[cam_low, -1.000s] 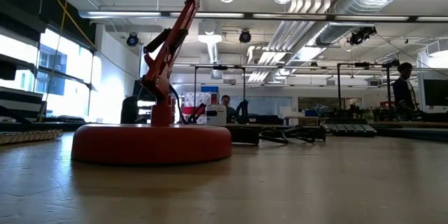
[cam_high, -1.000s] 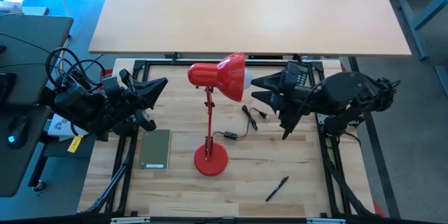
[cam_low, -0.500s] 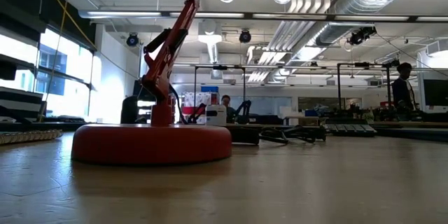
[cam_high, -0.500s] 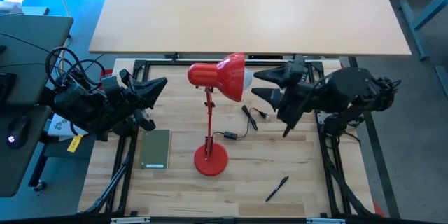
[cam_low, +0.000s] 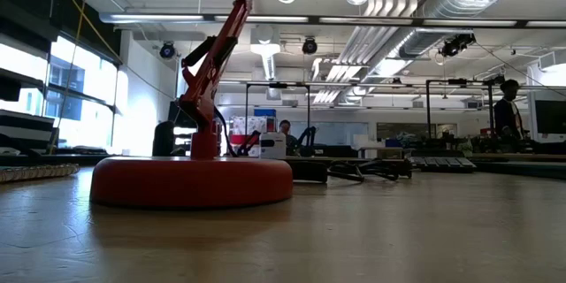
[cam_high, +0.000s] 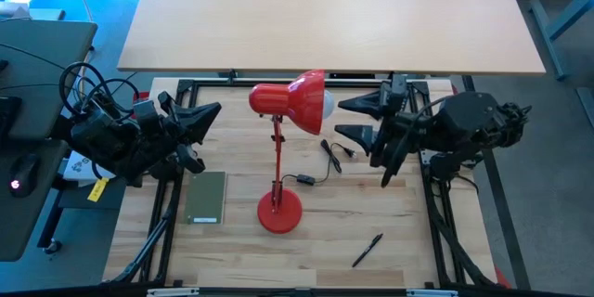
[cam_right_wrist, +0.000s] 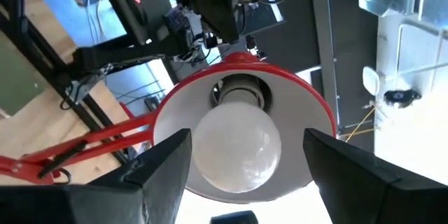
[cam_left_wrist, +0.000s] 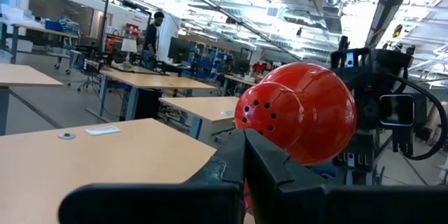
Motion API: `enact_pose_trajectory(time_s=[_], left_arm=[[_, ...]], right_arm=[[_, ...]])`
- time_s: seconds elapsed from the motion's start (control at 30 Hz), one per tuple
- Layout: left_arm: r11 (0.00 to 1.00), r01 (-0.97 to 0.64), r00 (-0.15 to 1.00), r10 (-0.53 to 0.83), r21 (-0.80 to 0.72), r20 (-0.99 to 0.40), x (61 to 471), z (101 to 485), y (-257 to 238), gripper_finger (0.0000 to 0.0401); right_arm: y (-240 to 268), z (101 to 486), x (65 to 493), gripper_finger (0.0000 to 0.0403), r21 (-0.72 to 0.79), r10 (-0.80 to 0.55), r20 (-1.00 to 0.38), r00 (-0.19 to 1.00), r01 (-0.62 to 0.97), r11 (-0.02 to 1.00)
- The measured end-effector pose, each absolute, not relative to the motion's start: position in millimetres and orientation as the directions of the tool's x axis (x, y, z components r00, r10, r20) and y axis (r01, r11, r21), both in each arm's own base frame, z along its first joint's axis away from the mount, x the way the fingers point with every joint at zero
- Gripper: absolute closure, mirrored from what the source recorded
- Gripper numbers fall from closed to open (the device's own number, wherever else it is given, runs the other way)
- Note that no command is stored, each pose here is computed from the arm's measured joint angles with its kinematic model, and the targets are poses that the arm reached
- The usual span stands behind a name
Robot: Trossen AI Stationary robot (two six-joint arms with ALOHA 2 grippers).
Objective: Screw lightbulb
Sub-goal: Insert the white lightbulb into the red lamp
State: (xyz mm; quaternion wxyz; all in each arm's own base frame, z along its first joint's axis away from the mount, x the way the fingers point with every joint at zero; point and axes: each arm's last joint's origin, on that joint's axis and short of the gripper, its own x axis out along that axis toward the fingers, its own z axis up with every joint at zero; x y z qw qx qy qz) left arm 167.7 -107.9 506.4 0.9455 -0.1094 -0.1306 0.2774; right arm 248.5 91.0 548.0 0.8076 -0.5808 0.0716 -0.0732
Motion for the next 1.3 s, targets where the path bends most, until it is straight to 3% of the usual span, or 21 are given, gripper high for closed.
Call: enact_pose_trajectory(time_s=[0.27, 0.57, 0.63, 0.77, 0.83, 0.9, 0.97, 1.0, 1.07, 1.13, 1.2, 1.3], left_arm=[[0.823, -0.499, 0.812, 0.553, -0.271, 0.186, 167.6, 506.4, -107.8, 0.0401], [0.83, -0.556, 0.813, 0.552, -0.038, 0.186, 167.7, 506.3, -107.9, 0.0401], [0.81, -0.586, 0.799, 0.578, 0.004, 0.167, 167.3, 505.7, -107.1, 0.0401], [0.763, -0.643, 0.764, 0.634, 0.061, 0.121, 166.2, 504.5, -105.4, 0.0401], [0.757, -0.649, 0.76, 0.64, 0.079, 0.117, 166.1, 504.3, -105.1, 0.0401], [0.756, -0.649, 0.76, 0.64, 0.083, 0.116, 165.9, 504.5, -104.9, 0.0401], [0.756, -0.649, 0.76, 0.64, 0.081, 0.117, 164.6, 505.2, -103.9, 0.0401], [0.755, -0.65, 0.759, 0.64, 0.086, 0.118, 163.7, 505.6, -103.1, 0.0401], [0.754, -0.651, 0.759, 0.641, 0.092, 0.119, 161.6, 506.9, -101.3, 0.0401], [0.754, -0.652, 0.758, 0.641, 0.084, 0.12, 159.5, 508.0, -99.5, 0.0401], [0.756, -0.651, 0.757, 0.642, 0.067, 0.121, 157.7, 509.0, -98.0, 0.0401], [0.758, -0.651, 0.757, 0.642, 0.043, 0.122, 156.5, 509.7, -97.0, 0.0401]], right_arm=[[89.9, 547.5, 247.8, 0.0134, -0.967, -0.263, -0.034, 0.964, 0.035, 0.253], [90.7, 545.9, 247.2, 0.0134, -0.968, -0.268, -0.047, 0.962, 0.022, 0.249], [90.1, 545.6, 247.1, 0.0134, -0.951, -0.288, -0.049, 0.956, 0.043, 0.306], [84.0, 546.0, 235.6, 0.0134, -0.821, -0.302, -0.08, 0.95, 0.11, 0.561], [74.8, 546.6, 225.8, 0.0134, -0.684, -0.318, -0.104, 0.942, 0.164, 0.711], [63.0, 546.9, 215.3, 0.0134, -0.441, -0.308, -0.137, 0.942, 0.221, 0.87], [52.4, 547.1, 210.1, 0.0134, -0.083, -0.252, -0.163, 0.954, 0.242, 0.967], [47.2, 547.5, 209.7, 0.0134, 0.111, -0.229, -0.168, 0.959, 0.249, 0.962], [39.0, 546.7, 210.9, 0.0134, 0.468, -0.195, -0.184, 0.963, 0.26, 0.845], [32.7, 545.4, 214.1, 0.0134, 0.723, -0.156, -0.197, 0.968, 0.251, 0.644], [29.5, 544.5, 219.6, 0.0134, 0.859, -0.138, -0.198, 0.97, 0.24, 0.452], [30.9, 546.7, 228.9, 0.0134, 0.932, -0.13, -0.155, 0.979, 0.189, 0.308]])
